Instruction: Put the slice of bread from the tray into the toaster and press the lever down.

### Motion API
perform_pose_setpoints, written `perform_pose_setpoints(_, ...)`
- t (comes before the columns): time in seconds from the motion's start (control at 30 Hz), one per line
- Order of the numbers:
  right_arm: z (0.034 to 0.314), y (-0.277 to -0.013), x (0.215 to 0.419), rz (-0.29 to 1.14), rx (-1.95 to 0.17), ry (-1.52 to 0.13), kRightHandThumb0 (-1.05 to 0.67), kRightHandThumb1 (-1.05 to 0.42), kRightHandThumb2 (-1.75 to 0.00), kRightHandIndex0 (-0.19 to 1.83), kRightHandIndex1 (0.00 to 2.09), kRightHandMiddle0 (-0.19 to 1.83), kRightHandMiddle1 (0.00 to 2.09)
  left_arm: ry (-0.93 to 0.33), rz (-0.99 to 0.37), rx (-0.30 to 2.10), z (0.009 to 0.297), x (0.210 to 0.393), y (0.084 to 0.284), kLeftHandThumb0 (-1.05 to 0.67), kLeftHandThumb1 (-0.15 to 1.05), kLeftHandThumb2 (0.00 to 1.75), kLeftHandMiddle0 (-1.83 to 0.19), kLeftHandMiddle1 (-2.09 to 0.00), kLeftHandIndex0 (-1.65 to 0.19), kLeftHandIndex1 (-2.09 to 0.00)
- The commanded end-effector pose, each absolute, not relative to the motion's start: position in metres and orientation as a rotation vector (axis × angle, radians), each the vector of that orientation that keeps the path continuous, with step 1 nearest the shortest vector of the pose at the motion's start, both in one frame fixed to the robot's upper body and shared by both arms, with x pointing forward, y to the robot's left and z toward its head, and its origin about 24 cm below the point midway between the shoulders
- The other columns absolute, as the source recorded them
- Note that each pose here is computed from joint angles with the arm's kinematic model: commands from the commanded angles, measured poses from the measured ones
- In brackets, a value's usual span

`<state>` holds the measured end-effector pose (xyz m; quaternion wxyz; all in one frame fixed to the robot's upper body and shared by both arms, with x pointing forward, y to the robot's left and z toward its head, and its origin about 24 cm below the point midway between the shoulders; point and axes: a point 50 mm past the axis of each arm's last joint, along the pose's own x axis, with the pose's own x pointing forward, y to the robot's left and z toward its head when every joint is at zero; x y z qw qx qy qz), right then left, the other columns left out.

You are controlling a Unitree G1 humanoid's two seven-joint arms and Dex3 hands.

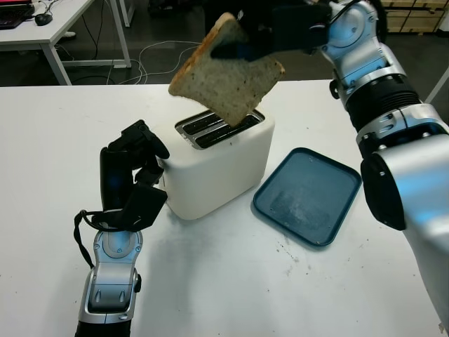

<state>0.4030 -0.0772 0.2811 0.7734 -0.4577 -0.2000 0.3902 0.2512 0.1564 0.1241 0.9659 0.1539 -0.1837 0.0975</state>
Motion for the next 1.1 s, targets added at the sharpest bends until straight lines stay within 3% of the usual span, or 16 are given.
perform_pose_setpoints(0.0,0.272,-0.08,0.406,0.827,-1.004,-0.386,-0.52,-0.92,-0.36,1.15,1.75,0.95,1.75,-0.369,0.198,0.314,0.125,0.252,0.156,0.03,0.92,1.03,-1.12,-1.75,-0.78,-1.75)
perform_pose_setpoints(0.33,0.25,-0.092,0.408,0.835,-1.099,-0.316,-0.47,-0.92,-0.34,1.04,1.75,0.85,1.75,-0.366,0.191,0.316,0.125,0.252,0.155,0.03,0.92,1.04,-1.11,-1.75,-0.78,-1.75)
perform_pose_setpoints(0.5,0.242,-0.099,0.407,0.848,-1.13,-0.306,-0.46,-0.92,-0.34,1.15,1.75,0.93,1.75,-0.364,0.2,0.318,0.125,0.252,0.154,0.03,0.92,1.02,-1.1,-1.75,-0.76,-1.75)
perform_pose_setpoints(1.07,0.258,-0.109,0.404,0.883,-1.301,-0.313,-0.46,-0.92,-0.33,1.11,1.75,0.86,1.75,-0.363,0.2,0.32,0.124,0.251,0.155,0.03,0.92,1.02,-1.1,-1.75,-0.75,-1.75)
